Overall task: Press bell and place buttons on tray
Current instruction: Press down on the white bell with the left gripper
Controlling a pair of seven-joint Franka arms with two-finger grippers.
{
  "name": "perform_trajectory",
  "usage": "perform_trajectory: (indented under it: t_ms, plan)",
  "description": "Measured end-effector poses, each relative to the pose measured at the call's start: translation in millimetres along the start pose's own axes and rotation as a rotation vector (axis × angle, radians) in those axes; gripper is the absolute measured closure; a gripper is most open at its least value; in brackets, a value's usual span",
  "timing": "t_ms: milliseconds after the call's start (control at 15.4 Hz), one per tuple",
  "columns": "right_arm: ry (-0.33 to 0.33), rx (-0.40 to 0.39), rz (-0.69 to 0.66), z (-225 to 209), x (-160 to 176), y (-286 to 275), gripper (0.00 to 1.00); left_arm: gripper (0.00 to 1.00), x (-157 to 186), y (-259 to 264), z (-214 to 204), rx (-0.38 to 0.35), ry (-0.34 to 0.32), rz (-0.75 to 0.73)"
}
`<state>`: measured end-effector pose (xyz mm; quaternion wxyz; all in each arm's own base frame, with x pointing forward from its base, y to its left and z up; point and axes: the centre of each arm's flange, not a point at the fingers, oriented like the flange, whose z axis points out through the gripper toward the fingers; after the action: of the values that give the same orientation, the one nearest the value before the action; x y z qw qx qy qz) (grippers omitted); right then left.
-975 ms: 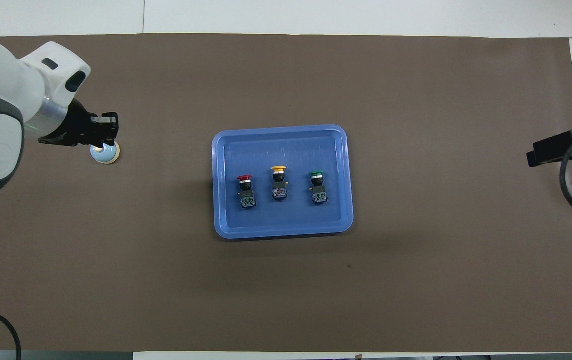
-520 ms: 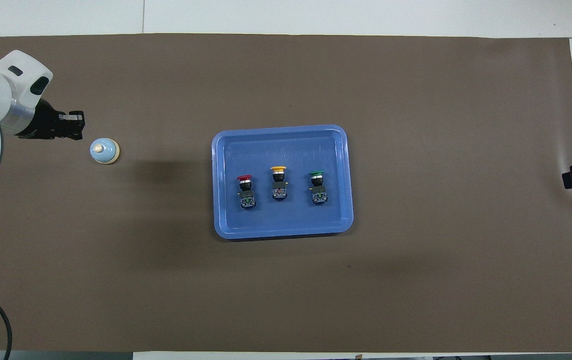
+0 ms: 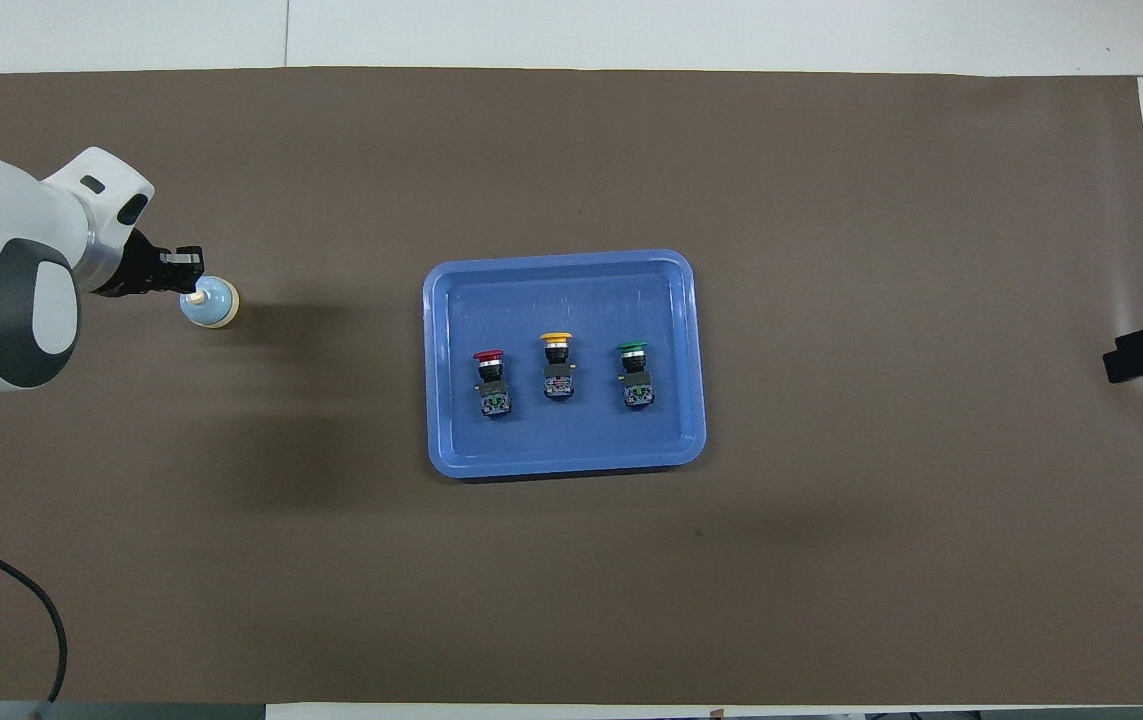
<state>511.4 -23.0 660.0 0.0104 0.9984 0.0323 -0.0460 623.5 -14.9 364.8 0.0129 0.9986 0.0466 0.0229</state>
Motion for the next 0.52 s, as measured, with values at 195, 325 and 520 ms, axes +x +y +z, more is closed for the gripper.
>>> perform_trajectory:
  t_ms: [195, 325, 520]
  plan:
    - [0.0, 0.0, 0.002, 0, 0, 1, 0.0, 0.99, -1, -10, 4, 0.002, -0.002, -0.01]
    - [0.0, 0.0, 0.002, 0, 0, 1, 0.0, 0.99, -2, -15, 7, 0.007, 0.0, -0.009]
    - [0.002, 0.0, 0.002, -1, -1, 1, 0.0, 0.99, -8, -15, 25, 0.006, 0.023, -0.006]
